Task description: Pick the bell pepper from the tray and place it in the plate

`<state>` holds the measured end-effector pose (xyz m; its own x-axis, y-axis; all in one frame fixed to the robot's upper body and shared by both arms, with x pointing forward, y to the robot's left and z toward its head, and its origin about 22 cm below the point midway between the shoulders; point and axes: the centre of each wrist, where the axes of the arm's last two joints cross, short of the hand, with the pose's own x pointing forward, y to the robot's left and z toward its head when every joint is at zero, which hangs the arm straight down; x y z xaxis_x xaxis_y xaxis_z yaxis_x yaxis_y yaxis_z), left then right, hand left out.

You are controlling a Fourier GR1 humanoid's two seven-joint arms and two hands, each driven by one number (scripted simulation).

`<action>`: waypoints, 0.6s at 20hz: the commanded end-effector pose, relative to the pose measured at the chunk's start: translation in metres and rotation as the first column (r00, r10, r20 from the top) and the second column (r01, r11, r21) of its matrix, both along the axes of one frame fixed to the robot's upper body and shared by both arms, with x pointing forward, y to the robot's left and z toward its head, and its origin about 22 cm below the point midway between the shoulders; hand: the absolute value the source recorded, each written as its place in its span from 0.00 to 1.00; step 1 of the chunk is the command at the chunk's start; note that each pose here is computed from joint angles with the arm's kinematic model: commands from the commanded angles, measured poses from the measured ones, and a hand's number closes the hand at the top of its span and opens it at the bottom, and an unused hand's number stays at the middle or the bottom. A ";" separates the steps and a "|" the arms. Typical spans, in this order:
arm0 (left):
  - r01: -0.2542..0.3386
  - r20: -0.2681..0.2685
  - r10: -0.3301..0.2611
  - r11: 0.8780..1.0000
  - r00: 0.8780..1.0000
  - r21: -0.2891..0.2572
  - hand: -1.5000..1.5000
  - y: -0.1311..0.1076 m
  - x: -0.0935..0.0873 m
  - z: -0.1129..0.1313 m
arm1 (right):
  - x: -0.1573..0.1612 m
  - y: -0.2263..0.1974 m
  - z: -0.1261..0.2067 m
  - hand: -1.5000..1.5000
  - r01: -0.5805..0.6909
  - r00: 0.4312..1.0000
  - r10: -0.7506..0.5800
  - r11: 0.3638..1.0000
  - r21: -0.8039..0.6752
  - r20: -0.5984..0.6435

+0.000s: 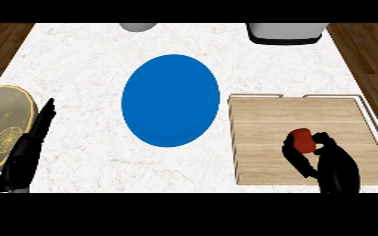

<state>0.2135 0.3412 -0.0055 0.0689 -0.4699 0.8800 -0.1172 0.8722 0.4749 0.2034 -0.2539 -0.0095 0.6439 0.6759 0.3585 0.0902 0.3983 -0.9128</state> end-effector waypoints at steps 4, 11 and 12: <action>0.032 -0.006 -0.032 0.999 0.999 -0.014 0.50 -0.001 -0.011 -0.003 | -0.041 0.054 0.045 1.00 0.095 0.984 -0.063 0.976 -0.194 0.167; -0.009 0.005 0.009 1.000 1.000 -0.001 0.50 -0.001 -0.004 -0.005 | -0.071 0.096 0.118 1.00 -0.015 0.883 0.144 0.960 -0.280 0.446; 0.008 0.003 -0.008 1.000 1.000 0.005 0.50 0.009 -0.002 -0.003 | -0.074 0.096 0.134 1.00 -0.062 0.865 0.186 0.961 -0.269 0.466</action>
